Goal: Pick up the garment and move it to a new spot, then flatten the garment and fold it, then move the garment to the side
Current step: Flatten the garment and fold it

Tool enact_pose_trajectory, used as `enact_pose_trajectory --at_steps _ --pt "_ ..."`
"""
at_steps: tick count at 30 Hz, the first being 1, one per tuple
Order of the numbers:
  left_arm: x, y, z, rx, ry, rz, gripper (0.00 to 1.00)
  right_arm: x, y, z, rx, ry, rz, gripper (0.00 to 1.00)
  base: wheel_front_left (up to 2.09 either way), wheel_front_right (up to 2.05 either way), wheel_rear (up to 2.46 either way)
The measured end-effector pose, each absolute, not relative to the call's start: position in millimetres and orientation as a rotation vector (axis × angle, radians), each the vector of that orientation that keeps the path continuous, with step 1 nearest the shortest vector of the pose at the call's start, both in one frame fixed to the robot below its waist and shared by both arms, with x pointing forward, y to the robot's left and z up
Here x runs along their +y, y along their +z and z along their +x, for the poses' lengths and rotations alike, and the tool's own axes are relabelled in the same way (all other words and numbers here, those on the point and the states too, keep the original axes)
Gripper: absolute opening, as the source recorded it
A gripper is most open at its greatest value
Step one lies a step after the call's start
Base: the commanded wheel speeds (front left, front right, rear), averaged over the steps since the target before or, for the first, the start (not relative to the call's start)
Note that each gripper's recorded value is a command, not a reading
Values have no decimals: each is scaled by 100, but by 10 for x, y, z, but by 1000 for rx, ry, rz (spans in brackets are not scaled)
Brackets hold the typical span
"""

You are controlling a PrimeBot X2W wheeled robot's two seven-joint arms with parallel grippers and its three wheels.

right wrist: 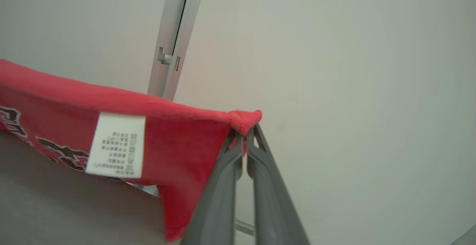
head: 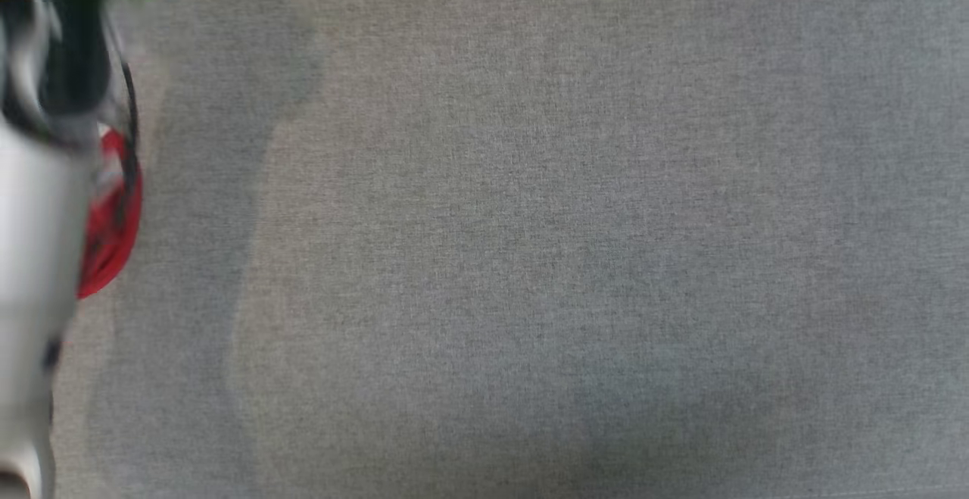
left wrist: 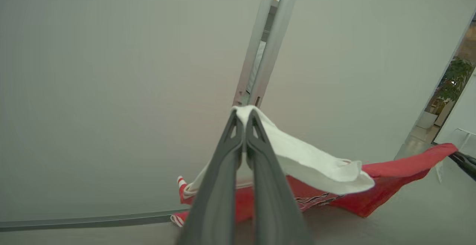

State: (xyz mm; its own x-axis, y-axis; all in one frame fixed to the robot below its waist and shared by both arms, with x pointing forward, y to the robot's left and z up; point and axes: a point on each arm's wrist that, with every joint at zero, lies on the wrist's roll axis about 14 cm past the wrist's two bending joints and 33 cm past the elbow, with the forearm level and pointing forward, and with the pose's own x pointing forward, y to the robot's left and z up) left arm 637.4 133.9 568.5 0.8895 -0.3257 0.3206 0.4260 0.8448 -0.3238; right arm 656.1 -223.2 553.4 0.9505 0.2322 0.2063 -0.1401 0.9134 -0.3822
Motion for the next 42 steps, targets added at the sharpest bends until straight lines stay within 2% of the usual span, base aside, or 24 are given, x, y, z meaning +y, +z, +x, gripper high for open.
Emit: enact_pose_trajectory --at_steps 5,13,23,31,35,42 --pt "1497 5080 5582 -72 -338 -472 0 -2210 5080 6053 -121 222 -286 0 0 0 0" --pt "1381 4864 4468 92 -269 -605 0 -2481 4856 5158 7 158 -202 0 0 0 0" --pt "1327 4769 3547 203 -203 -643 0 -2738 4865 4256 47 79 -168 0 0 0 0" --pt "1230 4809 3268 240 -208 -679 0 -2759 4760 3828 80 51 -133 0 0 0 0" --pt "1215 4759 3331 260 -205 -690 0 -2739 4692 3833 98 52 -123 0 0 0 0" --pt "1168 4737 3743 249 -220 -669 0 -2690 4473 4018 156 61 -96 0 0 0 0"
